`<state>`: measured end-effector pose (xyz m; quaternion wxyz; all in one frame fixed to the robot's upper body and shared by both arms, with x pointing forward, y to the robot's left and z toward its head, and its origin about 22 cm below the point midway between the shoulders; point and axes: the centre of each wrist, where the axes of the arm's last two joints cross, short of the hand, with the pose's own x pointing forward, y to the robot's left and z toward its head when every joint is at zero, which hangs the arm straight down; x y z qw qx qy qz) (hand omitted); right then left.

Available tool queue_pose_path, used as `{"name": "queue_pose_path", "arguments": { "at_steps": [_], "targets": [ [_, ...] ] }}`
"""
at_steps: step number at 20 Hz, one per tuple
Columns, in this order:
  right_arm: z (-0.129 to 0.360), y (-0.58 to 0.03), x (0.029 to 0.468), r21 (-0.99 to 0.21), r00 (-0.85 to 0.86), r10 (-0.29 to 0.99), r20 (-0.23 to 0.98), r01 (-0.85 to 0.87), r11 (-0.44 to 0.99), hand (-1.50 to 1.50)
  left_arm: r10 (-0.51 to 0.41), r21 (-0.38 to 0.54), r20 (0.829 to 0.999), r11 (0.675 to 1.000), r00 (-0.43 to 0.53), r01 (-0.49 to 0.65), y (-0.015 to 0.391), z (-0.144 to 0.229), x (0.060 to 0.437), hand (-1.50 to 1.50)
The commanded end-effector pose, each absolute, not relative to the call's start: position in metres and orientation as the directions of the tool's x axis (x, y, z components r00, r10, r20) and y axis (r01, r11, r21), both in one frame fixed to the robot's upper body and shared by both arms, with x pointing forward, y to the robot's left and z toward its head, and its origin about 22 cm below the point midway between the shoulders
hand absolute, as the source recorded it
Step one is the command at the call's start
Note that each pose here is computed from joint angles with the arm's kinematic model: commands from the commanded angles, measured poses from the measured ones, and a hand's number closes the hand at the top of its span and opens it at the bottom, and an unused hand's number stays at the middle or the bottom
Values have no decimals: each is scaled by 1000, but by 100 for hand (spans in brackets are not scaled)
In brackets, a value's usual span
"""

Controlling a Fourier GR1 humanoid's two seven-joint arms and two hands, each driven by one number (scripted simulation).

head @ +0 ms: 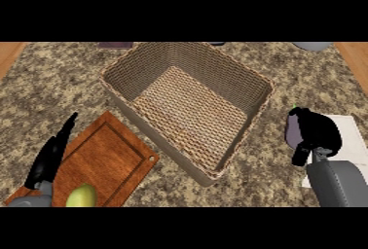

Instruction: Pick the eggplant from the placemat and place it in the basket

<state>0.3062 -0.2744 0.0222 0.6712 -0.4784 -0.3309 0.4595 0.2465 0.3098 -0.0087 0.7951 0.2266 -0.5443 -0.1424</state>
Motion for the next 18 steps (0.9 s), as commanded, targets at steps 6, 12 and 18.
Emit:
{"name": "queue_pose_path", "arguments": {
  "at_steps": [6, 12, 18],
  "targets": [
    [9, -258, 300, -958, 242, 968, -64, -288, 9, 150, -477, 522, 790, 853, 385, -16, 314, -16, 247, 0],
    [22, -190, 280, -991, 461, 887, 5, -118, 67, 150, -467, 522, 787, 852, 402, -33, 314, -15, 238, 0],
    [25, -164, 237, -993, 704, 705, 83, -5, 121, 150, -451, 521, 779, 852, 436, -50, 319, -25, 232, 0]
  ]
}}
